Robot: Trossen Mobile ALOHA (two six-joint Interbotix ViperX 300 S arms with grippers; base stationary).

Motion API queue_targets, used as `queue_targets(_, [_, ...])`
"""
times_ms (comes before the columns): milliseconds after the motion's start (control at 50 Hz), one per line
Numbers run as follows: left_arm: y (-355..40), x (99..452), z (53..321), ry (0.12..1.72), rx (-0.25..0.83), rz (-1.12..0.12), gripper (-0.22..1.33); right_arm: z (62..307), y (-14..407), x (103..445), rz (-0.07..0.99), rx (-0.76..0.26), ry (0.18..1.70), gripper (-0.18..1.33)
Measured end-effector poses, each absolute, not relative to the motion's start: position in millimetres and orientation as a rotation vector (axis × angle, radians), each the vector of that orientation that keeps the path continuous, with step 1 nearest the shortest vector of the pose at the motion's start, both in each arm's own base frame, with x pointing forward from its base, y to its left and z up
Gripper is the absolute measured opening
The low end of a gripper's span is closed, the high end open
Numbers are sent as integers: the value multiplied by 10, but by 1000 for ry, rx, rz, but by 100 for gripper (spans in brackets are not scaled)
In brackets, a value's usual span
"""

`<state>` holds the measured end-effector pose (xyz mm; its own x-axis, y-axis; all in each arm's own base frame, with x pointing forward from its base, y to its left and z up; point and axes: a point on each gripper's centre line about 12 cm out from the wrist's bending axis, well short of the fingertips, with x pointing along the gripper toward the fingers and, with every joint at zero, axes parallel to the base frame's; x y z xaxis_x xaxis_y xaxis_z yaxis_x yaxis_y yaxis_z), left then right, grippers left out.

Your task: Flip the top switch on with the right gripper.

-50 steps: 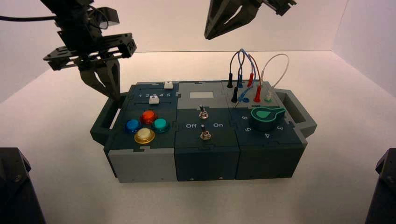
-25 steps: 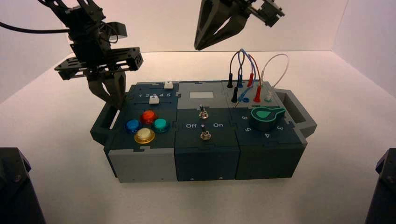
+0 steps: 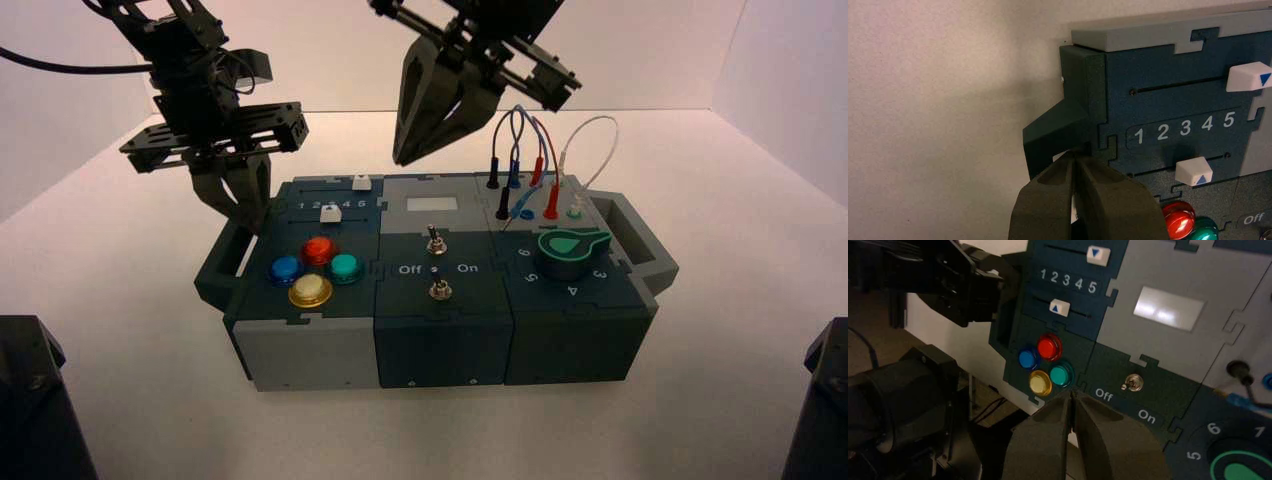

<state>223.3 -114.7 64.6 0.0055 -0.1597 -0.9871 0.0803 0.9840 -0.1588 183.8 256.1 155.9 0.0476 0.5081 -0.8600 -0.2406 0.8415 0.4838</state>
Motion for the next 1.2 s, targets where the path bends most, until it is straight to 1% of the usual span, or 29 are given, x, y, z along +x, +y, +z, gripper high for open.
queue_targets(340, [-1151,2263,600,1552,-63,-182,-16,1415,2577,1851,526,246,1458,-14])
queue_targets(720, [-1161,2291,584,1555,-61,-181,-16,1127,2593,1885,472,217,1509,-14])
queue_targets(1000, [-1169,2309,574,1557,-58,-182,-16,1073,2597,1898,462,211,1512,-14])
queue_targets(1200, [-1171,2317,571,1557,-56,-183,-16,990,2586,1926,445,202,1513,-14])
